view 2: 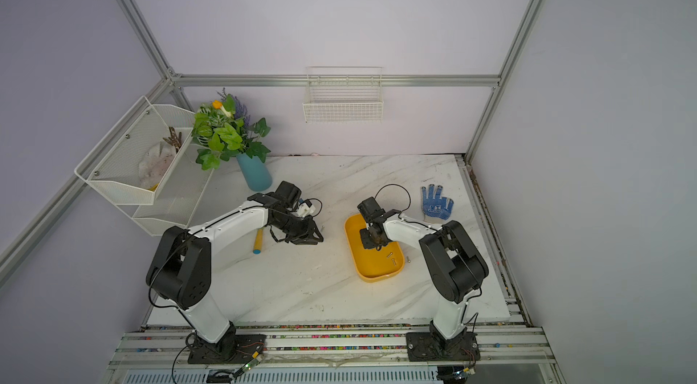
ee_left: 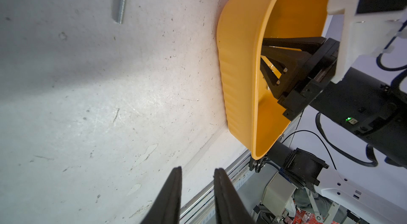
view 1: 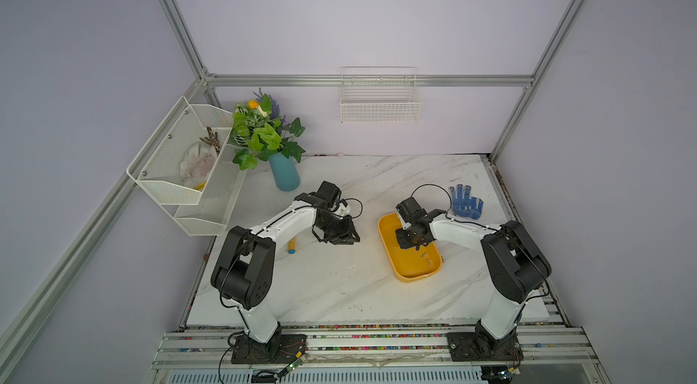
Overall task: Take out the screws from the storage box
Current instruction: Pick up the screw from the storage box.
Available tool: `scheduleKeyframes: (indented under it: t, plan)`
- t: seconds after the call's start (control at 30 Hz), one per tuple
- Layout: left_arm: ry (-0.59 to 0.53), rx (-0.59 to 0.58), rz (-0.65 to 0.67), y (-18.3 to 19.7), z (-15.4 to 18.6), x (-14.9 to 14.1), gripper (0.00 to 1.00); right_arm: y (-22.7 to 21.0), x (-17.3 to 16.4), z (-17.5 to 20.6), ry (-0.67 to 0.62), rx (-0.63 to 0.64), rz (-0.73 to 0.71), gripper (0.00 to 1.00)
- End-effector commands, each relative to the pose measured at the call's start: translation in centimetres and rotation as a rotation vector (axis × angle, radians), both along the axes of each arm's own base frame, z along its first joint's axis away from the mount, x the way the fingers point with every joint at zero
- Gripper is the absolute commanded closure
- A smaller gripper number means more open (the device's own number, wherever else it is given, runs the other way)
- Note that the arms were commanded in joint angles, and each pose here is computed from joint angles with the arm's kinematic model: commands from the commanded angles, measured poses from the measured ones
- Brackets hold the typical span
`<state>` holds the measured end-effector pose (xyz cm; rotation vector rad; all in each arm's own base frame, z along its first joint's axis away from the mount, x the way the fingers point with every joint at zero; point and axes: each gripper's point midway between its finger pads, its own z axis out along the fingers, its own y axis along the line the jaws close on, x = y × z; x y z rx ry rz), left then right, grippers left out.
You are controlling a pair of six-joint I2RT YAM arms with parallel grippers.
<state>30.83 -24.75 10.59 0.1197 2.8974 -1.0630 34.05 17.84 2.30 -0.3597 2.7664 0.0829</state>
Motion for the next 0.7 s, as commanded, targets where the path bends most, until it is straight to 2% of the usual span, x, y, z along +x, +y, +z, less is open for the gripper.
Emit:
scheduleKeyframes:
  t: [0.0,0.67]
  plan:
    - [-0.040,-0.017,-0.012,-0.20,1.55,0.52,0.70,-1.75,-2.22,-3.12,0.126,-0.075,-0.013,0.76]
    - [-0.038,-0.014,-0.015,-0.15,1.62,0.42,0.70,-1.56,-2.39,-3.12,0.139,-0.061,-0.012,0.83]
